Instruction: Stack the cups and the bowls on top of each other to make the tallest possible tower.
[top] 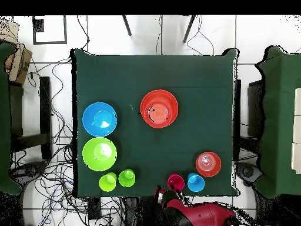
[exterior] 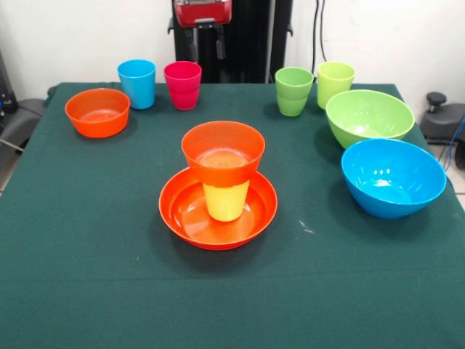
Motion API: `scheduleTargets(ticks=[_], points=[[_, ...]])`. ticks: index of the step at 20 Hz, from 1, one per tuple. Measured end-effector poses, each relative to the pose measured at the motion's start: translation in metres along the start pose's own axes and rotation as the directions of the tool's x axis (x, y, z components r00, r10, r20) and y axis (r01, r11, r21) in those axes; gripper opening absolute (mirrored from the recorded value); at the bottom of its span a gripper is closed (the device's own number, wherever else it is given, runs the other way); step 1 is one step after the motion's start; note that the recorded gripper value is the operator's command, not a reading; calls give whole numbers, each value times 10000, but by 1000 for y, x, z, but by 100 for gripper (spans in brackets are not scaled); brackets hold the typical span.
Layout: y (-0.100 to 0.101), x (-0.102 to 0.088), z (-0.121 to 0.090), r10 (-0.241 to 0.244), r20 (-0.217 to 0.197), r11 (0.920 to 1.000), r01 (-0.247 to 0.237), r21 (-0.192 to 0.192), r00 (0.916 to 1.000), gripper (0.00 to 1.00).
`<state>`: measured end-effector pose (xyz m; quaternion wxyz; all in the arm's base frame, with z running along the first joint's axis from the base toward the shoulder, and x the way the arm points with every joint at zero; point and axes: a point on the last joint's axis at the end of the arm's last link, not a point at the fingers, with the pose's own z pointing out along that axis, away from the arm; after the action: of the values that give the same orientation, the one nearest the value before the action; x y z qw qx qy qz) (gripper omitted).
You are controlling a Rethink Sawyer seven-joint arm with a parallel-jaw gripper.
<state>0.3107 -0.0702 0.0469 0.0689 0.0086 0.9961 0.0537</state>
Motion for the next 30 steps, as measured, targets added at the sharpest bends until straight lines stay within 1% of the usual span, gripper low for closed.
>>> scheduleTargets(ticks=[7, 11, 14, 18, 19, 22, 24, 28, 29, 30], points=[[3, -5, 3, -122, 77, 9999, 122, -99, 9999, 100], [3, -7, 3, -89, 107, 9998, 91, -149, 9999, 100], [1, -9, 3, -25, 3, 9999, 25, -133, 10000, 100], [-3, -8, 2, -29, -227, 10000, 29, 8, 9997, 100], [-4, -10, 2, -77, -265, 9999, 79, 97, 9996, 100], [-5, -13, 1, -213, -243, 9993, 220, 293, 9995, 100], [-4, -17, 0, -441, -224, 9975, 452, 534, 9988, 100], [-2, -22, -1, -675, -195, 9948, 688, 758, 9975, 100], [-3, -24, -1, -756, -194, 9930, 770, 892, 9970, 100], [-4, -24, -1, -769, -195, 9925, 784, 936, 9968, 100]])
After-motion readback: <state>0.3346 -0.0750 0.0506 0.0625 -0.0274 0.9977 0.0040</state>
